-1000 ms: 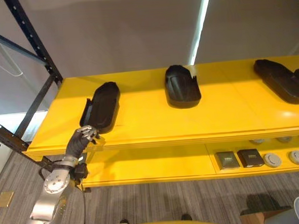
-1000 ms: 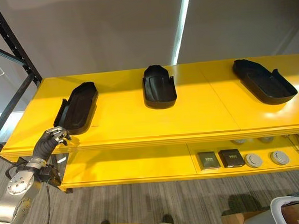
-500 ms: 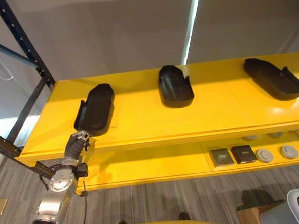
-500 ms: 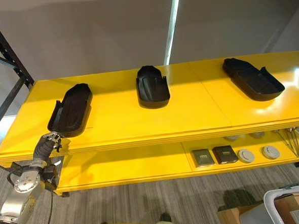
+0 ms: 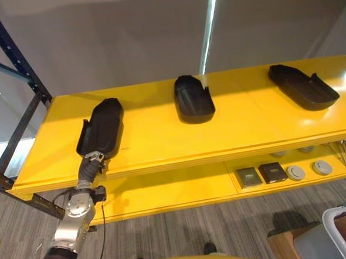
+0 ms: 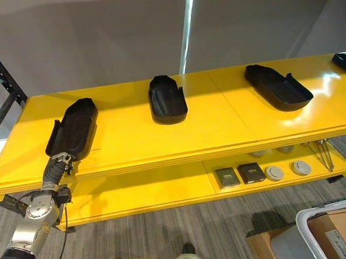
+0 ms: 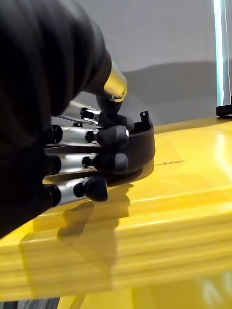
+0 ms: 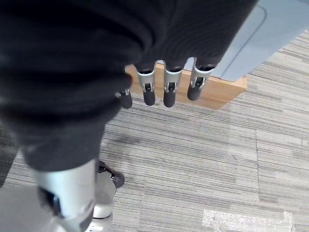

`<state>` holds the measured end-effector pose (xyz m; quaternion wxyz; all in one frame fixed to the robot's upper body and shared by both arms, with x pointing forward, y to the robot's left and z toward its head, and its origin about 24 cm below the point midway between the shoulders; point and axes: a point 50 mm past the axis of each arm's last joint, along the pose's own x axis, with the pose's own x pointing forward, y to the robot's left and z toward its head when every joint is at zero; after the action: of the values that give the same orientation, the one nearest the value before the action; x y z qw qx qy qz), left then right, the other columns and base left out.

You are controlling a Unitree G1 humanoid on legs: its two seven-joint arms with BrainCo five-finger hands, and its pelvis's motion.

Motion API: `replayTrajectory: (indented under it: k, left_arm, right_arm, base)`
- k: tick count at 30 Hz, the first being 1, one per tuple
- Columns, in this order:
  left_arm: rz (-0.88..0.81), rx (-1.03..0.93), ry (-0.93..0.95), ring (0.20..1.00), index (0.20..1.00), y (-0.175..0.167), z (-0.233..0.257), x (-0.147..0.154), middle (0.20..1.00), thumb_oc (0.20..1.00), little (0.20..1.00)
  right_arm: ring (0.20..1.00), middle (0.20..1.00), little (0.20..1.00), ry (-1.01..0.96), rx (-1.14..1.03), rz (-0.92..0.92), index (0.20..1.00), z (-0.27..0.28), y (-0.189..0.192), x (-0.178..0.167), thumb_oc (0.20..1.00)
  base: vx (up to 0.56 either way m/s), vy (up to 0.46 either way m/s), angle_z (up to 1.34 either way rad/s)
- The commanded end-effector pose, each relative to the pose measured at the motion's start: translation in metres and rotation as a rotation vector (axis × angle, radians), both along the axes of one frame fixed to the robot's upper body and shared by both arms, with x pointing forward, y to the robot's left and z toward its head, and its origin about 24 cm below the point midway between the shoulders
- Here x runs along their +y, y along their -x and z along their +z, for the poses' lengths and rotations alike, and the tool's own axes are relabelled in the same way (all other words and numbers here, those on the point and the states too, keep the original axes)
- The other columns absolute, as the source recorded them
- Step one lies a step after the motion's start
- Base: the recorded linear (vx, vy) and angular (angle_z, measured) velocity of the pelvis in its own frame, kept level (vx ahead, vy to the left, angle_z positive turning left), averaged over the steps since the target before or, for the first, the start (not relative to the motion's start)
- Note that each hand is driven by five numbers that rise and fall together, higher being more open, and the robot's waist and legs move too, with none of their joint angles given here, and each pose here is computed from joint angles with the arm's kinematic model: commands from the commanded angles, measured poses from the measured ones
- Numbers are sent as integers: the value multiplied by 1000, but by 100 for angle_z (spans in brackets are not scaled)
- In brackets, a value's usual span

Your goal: Move parts from the plastic box to the shelf.

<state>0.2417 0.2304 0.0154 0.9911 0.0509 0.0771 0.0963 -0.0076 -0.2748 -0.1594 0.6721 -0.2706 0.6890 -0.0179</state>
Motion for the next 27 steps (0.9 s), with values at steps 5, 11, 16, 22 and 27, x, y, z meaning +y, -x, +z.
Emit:
replayTrajectory:
  k: [5,11,16,22,27]
  left_arm:
    - [40,-218,-56,200,200,-33,45,6,200,200,200]
    - [109,-143,-64,200,200,-36,29,14,200,200,200]
    - [143,-98,-79,200,200,-37,17,18,200,200,200]
    - [158,-72,-79,200,200,-40,8,19,200,200,200]
    - [154,-77,-84,200,200,-46,10,17,200,200,200]
  right_arm:
    - [1000,1000,1000,11,-9,63,1000,2,-12,-6,1000]
    - [1000,1000,1000,10,-4,78,1000,2,-12,-6,1000]
    - [1000,1000,1000,10,-4,104,1000,2,-14,-6,1000]
    - [1000,1000,1000,8,-1,121,1000,3,-16,-7,1000]
    - [1000,1000,1000,8,-3,129,1000,3,-18,-8,1000]
  base:
    - [0,0,0]
    - [4,-1,-3]
    - [3,1,-8]
    - [0,0,0]
    - [0,0,0]
